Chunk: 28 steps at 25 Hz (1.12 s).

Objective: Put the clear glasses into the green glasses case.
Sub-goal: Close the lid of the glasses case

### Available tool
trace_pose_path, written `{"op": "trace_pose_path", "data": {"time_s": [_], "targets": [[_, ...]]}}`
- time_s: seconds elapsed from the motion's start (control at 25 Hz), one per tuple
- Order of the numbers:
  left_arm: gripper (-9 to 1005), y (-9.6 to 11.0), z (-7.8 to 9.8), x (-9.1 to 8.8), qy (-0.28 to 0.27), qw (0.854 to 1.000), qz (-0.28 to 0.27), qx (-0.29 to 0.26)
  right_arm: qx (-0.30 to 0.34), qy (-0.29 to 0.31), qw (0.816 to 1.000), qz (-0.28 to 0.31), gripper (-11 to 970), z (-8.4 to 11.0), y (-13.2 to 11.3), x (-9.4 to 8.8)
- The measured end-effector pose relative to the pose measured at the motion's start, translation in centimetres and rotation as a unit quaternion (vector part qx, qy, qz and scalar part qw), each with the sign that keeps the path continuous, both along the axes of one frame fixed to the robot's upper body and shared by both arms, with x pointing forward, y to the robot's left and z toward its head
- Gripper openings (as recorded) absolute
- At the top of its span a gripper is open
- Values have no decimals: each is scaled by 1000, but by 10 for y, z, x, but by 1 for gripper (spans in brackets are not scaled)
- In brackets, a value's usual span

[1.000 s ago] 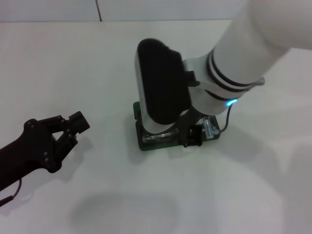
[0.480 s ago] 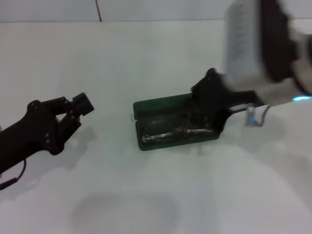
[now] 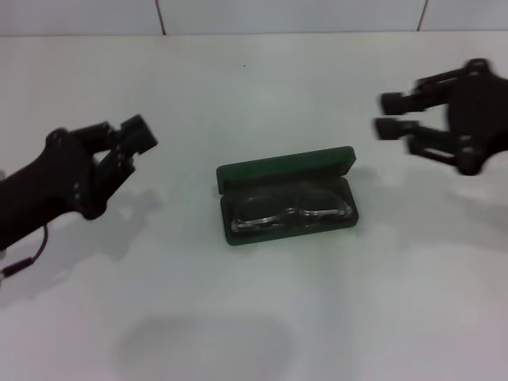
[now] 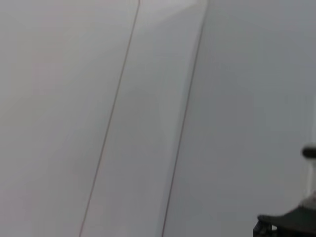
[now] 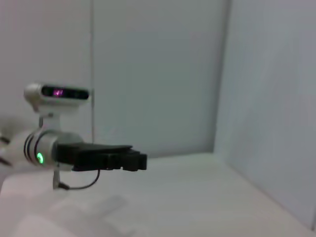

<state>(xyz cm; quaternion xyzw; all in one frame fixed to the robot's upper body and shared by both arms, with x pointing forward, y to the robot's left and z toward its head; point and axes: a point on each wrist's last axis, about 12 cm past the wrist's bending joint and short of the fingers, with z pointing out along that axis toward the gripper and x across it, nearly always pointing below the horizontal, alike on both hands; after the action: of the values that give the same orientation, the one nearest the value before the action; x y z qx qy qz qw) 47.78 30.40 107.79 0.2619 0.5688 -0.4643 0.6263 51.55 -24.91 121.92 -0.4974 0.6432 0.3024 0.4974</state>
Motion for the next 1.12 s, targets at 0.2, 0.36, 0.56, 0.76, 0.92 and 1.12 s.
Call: {"op": "trace_pose_path", "data": {"time_s": [0.2, 0.36, 0.56, 0.76, 0.92, 1.12], "targets": [[122, -13, 14, 24, -8, 999, -31, -2, 77, 35, 995, -59, 326, -22, -56, -4], [235, -32, 24, 49, -10, 999, -50, 17, 151, 46, 980, -123, 335, -46, -98, -14], [259, -76, 28, 85, 1, 993, -81, 82, 202, 43, 964, -170, 374, -69, -124, -28], [283, -113, 19, 102, 28, 981, -91, 167, 227, 40, 951, -204, 485, -85, -136, -38], [289, -132, 11, 109, 55, 969, -87, 225, 240, 38, 943, -226, 482, -94, -143, -45], [280, -139, 5, 112, 75, 959, -87, 260, 246, 41, 940, -234, 484, -101, -145, -49]]}}
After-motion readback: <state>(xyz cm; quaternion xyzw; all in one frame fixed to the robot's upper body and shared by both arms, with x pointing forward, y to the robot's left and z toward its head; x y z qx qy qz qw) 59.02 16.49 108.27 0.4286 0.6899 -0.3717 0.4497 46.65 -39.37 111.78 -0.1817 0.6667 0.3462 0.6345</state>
